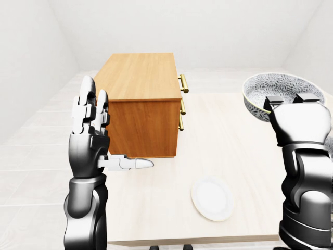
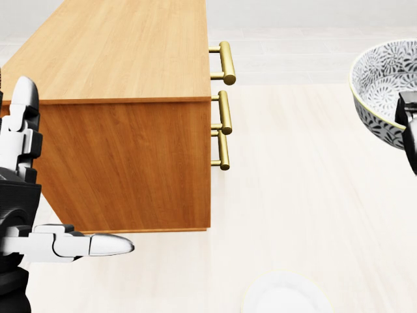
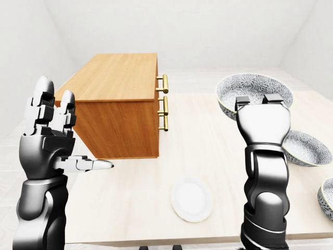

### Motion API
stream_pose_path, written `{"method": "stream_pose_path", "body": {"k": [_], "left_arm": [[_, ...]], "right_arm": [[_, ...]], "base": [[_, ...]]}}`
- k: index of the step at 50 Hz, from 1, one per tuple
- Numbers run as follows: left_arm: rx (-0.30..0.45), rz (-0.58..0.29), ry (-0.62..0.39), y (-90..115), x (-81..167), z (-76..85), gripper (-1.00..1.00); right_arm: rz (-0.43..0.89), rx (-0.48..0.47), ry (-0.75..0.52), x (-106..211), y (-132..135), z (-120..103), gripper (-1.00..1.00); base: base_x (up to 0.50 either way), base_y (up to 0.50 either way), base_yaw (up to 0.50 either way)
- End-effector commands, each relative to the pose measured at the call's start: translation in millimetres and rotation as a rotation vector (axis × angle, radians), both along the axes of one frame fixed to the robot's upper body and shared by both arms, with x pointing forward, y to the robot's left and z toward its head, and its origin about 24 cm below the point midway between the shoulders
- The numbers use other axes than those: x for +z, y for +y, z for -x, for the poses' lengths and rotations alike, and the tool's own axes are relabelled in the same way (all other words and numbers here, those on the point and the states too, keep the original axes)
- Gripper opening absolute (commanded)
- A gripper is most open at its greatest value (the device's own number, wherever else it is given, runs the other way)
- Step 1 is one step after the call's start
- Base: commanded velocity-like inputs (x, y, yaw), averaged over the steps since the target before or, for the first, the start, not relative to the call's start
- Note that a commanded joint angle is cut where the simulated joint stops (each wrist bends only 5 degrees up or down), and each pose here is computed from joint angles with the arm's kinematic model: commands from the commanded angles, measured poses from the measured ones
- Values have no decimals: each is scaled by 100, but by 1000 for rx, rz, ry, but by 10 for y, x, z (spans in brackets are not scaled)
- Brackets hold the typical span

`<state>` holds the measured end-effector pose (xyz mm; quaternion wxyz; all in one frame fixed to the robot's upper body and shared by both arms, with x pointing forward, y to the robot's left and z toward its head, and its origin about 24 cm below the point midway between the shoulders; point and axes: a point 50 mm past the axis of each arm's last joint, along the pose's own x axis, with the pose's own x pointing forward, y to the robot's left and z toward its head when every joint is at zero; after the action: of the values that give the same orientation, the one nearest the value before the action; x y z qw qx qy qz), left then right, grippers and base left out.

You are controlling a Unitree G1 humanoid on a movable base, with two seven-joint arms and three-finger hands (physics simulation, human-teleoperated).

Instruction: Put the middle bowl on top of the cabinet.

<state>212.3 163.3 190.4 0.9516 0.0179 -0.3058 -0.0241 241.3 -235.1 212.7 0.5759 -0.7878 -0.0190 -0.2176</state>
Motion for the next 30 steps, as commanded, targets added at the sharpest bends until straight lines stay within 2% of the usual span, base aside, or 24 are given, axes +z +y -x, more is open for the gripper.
{"method": "stream_pose_path", "body": {"k": [1,15,22,30], "left_arm": [[-2,2,-5,-4,9,6,100],[-4,2,9,-2,-16,-12,100],[-3,9,-2,5,4,-1,100],[-4,12,3,18,-6,-12,100]], "right_arm": [[-11,113,-68,400,272,-283,-100],[-26,240,-110,845,698,-638,-100],[-2,294,-120,993,937,-772,-100],[-34,332,-134,1074,1097,-911,-100]], "base": [[0,0,0],[0,0,0],[0,0,0],[0,0,0]]}}
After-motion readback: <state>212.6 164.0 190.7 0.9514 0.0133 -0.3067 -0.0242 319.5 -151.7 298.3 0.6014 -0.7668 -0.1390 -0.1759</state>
